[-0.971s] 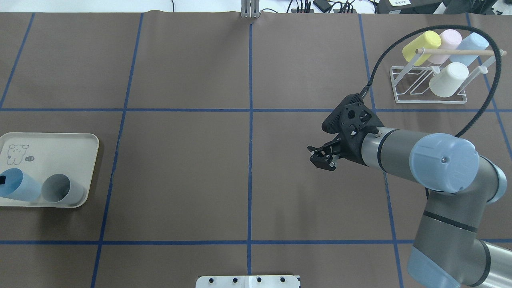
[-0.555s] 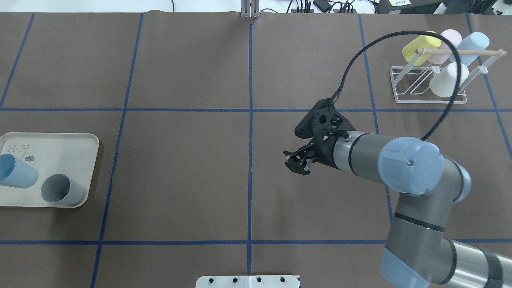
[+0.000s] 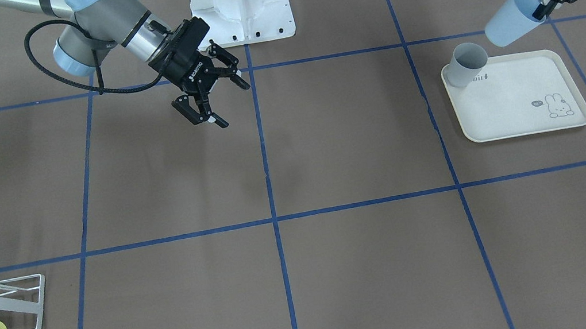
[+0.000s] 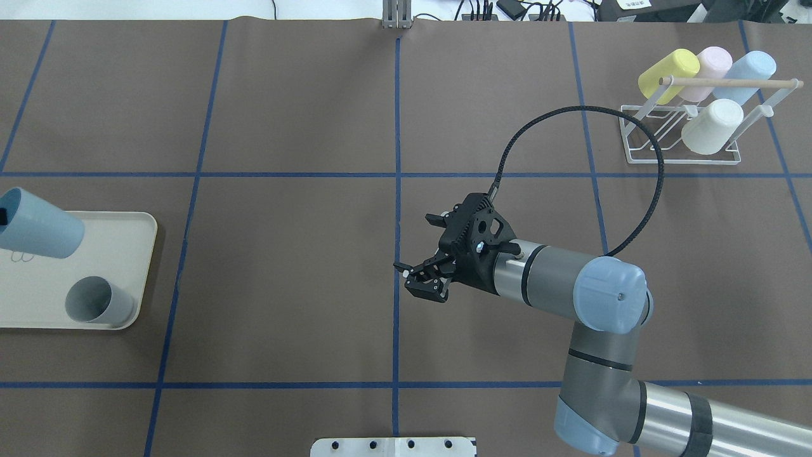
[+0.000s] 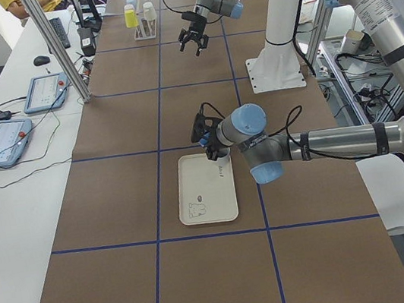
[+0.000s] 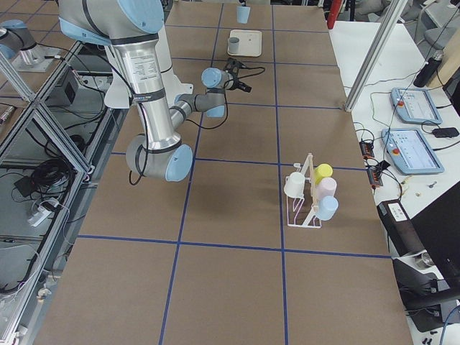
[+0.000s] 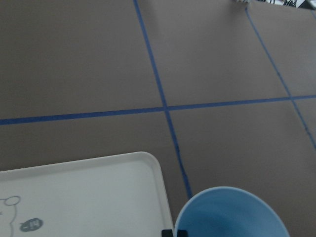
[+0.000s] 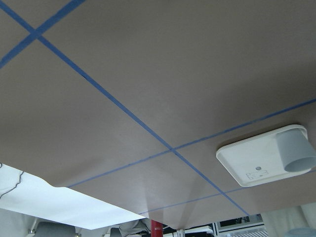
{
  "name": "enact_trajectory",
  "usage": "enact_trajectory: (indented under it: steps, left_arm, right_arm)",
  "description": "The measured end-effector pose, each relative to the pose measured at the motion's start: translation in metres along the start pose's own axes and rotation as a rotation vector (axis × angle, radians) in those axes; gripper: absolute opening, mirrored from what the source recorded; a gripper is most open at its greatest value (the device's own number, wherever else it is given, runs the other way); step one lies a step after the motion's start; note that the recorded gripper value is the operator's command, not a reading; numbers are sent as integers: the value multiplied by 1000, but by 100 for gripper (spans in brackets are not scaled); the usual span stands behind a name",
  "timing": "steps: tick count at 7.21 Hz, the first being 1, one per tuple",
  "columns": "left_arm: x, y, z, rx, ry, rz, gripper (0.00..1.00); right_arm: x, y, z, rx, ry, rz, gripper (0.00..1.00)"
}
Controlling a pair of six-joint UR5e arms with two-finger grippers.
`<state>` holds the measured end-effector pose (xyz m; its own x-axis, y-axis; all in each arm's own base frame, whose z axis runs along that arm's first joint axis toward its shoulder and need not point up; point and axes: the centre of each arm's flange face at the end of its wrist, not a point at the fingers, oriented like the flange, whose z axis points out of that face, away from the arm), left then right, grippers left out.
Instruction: Transfer IKEA cup to right arm and place on rack
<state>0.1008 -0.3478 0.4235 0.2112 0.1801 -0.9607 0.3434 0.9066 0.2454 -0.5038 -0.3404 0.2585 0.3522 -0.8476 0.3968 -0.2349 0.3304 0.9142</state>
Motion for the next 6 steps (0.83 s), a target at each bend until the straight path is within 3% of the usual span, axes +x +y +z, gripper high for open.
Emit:
enact_trajectory:
  steps: [1,2,3,4,6]
  left_arm:
    - [33,-11,19,-16,72,-48,0]
    - [72,-19,45,-47,150,-88,0]
    - [111,-20,74,-75,218,-124,0]
    - [148,-14,106,-87,262,-160,0]
    - [208,-2,161,-101,270,-208,0]
  right_arm:
    - [-4,8,0,47,-33,-11,90]
    - [-9,18,-1,103,-70,-21,98]
    - [-11,30,-1,160,-105,-22,99]
    - [-12,40,-2,207,-132,-19,99]
    - [-16,40,-1,247,-154,-16,99]
